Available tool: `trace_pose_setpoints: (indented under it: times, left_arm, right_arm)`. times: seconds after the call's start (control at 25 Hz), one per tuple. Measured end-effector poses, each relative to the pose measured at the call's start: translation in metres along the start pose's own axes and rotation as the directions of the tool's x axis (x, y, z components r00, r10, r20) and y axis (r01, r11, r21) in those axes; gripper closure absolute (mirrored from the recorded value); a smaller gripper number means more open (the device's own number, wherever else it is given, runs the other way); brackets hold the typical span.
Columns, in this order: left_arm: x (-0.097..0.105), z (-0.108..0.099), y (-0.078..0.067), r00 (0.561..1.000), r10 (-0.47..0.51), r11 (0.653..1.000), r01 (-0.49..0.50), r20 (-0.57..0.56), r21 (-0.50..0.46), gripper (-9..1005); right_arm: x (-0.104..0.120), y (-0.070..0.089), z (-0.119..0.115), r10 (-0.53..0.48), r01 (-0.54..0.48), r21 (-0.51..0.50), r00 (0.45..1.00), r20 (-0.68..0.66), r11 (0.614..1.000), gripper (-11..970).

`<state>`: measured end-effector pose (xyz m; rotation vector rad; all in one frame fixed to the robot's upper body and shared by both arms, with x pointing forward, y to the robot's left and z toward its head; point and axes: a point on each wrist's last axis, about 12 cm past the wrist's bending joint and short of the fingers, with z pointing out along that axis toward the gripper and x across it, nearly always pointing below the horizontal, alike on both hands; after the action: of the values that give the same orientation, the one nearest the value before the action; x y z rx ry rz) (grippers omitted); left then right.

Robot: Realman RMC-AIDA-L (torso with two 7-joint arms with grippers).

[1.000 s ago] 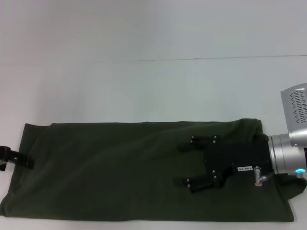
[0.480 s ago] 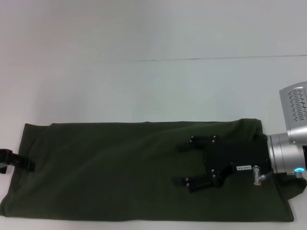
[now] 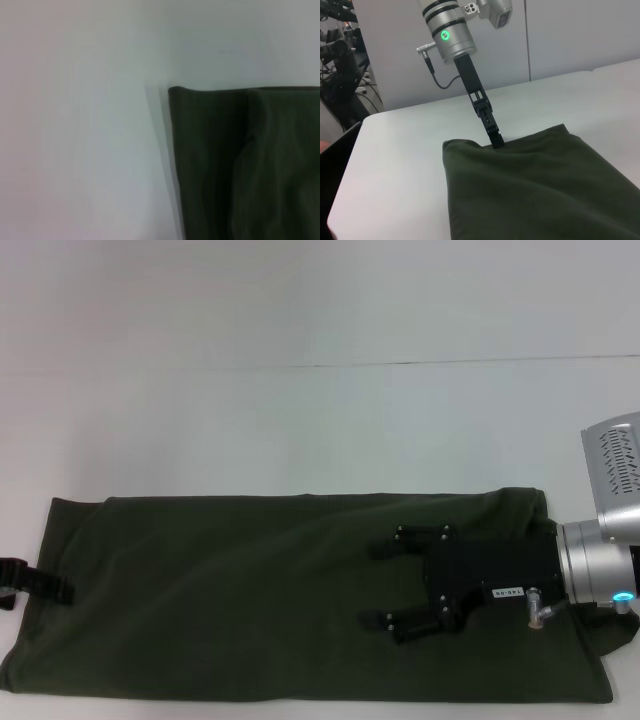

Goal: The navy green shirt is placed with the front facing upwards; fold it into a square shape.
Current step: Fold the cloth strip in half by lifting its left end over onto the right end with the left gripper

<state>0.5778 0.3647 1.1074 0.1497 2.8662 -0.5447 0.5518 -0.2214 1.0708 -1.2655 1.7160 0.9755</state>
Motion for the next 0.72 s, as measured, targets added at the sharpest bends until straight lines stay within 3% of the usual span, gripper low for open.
trace_pose_setpoints:
  times: [0.72]
  left_arm:
    - [-0.0002,0.0082,-0.0069,0.999,-0.033,0.998,0.034,-0.031,0.053,138]
  right_arm:
    - [0.0008,0.0001,-0.0001,0.011,-0.011,0.0,1.0,-0.005,1.0,17]
